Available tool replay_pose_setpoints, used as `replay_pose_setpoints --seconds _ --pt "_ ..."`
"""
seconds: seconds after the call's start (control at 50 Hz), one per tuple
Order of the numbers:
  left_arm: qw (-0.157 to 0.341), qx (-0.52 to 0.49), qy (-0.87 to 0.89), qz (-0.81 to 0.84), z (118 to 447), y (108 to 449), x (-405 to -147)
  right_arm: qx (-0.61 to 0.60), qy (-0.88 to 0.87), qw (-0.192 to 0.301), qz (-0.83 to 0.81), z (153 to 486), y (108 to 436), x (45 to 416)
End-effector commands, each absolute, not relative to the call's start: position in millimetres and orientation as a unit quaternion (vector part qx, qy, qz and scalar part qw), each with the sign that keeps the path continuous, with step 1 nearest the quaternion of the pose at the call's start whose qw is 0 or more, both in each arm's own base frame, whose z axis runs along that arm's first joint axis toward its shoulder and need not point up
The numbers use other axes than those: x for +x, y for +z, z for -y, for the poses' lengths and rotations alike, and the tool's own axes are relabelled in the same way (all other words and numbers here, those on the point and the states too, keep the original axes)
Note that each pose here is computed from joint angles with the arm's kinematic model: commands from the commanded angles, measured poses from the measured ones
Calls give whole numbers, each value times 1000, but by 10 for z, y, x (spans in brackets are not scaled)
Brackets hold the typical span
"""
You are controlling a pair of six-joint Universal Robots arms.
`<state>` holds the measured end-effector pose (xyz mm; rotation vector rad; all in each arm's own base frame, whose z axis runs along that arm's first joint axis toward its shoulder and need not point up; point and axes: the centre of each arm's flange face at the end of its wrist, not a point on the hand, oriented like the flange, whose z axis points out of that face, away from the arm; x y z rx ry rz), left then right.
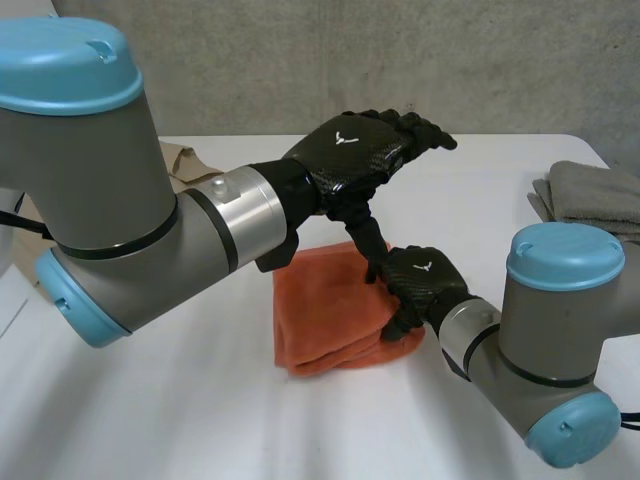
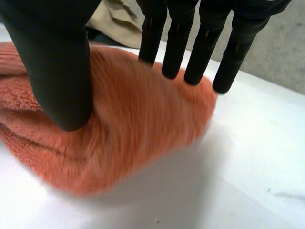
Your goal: Fold the laundry.
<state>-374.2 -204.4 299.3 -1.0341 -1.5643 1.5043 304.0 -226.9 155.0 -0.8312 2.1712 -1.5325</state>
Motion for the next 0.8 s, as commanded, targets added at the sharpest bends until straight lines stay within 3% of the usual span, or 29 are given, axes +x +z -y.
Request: replay_pose_setpoints --seconds 0.02,0.18,0.38,0.62,0.8 --pt "361 -400 595 597 2032 3125 -3714 -390 -560 116 -722 2032 1610 3159" --pt "357 -396 599 597 2058 3155 -3675 -425 -537 97 -722 1882 1368 3235" --pt "353 -393 593 608 2097 3079 -3645 -421 -559 89 -709 1921 1174 3306" --pt "352 -390 594 610 2128 3083 -3609 -424 -596 64 -679 2075 1071 3340" --pt "355 -388 594 609 2116 3105 -3597 -400 -643 64 -649 2262 1202 3404"
